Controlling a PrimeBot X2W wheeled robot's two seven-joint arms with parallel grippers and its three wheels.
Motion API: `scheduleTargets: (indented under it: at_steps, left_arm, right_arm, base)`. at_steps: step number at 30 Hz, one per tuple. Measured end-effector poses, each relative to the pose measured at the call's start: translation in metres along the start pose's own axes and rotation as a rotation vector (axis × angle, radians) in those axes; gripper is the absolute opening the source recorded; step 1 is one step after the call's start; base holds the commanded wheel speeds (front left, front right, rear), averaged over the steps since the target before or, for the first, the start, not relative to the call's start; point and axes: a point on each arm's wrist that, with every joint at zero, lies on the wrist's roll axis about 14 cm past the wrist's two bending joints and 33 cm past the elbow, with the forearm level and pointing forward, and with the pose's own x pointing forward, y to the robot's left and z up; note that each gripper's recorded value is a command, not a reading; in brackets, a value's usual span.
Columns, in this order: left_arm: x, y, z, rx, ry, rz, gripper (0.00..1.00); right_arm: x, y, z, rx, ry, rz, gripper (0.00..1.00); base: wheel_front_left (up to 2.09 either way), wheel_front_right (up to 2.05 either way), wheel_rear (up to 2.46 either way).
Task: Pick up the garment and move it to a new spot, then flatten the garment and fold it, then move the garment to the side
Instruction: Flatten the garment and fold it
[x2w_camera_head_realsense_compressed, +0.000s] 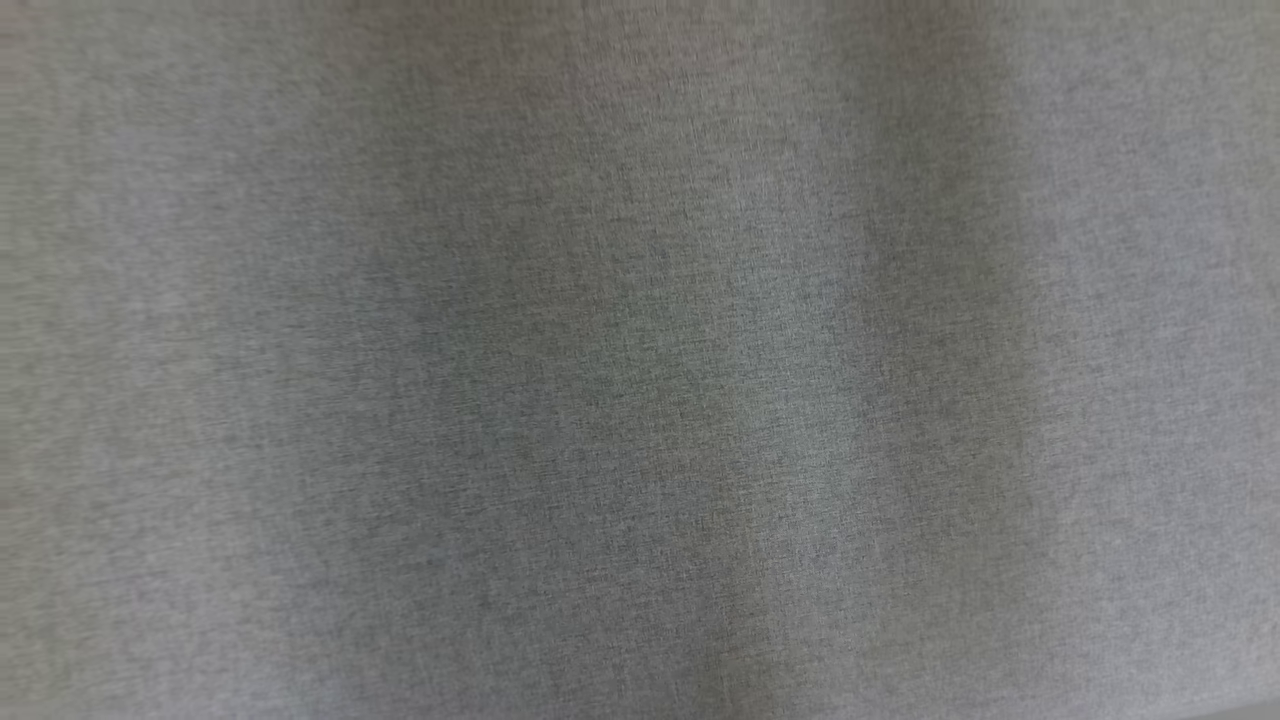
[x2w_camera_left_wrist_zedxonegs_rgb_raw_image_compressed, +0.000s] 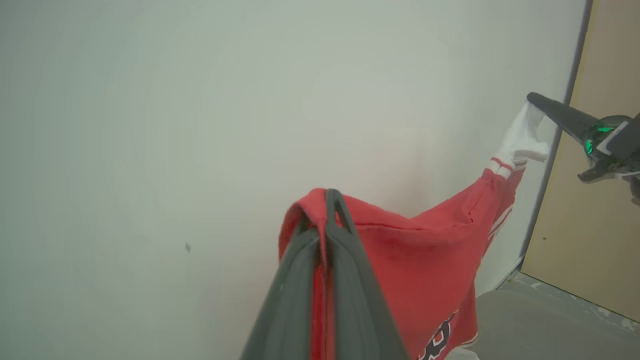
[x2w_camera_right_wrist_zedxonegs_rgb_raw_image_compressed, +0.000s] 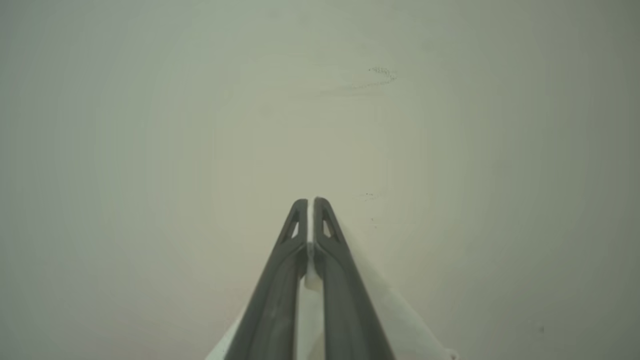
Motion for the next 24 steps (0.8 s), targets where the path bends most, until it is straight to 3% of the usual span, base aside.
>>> scheduleTargets:
  at_steps: [7,18,24]
  left_arm:
    - [-0.03,-0.027,-0.029,-0.093,0.074,-0.024,0.0]
    - [-0.109,-0.056,-0.057,-0.199,0.124,0.037,0.0]
    - [-0.164,-0.093,-0.095,-0.269,0.226,0.054,0.0]
  right_arm:
    - [-0.054,-0.02,-0.036,0.076,0.057,-0.014,0.0]
    - [-0.218,-0.055,-0.069,0.163,0.217,-0.1,0.0]
    - [-0.302,-0.058,-0.073,0.182,0.346,-0.162,0.0]
  base:
    - [0.0,0.0,0.0]
    - [0.0,0.0,0.0]
    - [0.0,0.0,0.0]
